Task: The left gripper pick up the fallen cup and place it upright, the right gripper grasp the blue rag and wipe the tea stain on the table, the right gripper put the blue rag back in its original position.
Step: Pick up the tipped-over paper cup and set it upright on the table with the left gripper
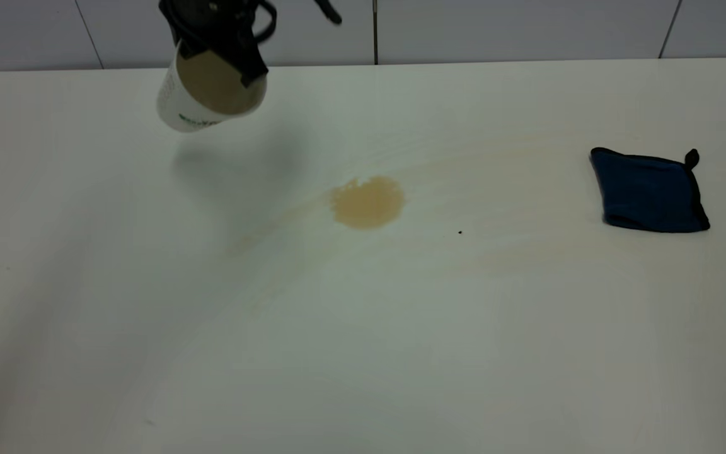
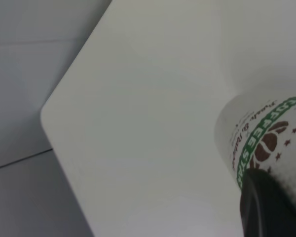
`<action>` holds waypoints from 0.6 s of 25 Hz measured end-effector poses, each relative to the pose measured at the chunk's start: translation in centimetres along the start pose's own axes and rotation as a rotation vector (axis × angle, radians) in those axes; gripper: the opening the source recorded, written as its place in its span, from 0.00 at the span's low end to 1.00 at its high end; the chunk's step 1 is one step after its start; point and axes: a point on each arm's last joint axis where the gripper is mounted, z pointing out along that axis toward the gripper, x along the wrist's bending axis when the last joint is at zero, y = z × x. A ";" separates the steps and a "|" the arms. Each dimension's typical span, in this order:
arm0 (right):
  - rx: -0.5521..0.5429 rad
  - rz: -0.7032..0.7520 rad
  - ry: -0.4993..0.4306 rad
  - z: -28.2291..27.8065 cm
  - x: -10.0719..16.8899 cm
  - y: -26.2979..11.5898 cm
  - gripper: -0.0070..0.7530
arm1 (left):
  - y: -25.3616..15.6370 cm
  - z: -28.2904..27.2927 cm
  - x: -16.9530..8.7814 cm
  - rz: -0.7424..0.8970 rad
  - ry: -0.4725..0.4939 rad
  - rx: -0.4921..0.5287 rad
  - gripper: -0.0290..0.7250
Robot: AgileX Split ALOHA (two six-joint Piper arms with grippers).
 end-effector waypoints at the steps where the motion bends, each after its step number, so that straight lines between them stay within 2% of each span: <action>1: 0.000 0.000 0.000 0.0 0.0 0.0 0.77 | 0.0 -0.5 1.0 -0.009 -0.044 -0.022 0.05; 4: 0.000 0.000 0.000 0.0 0.0 0.0 0.77 | -0.5 -1.1 3.3 -0.077 -0.210 -0.059 0.05; 10: 0.000 0.000 0.000 0.0 0.0 0.0 0.77 | -2.2 1.1 5.6 -0.214 -0.537 -0.125 0.05; 15: 0.000 0.000 0.000 0.0 0.0 0.0 0.77 | -4.0 4.1 7.3 -0.366 -0.713 -0.156 0.05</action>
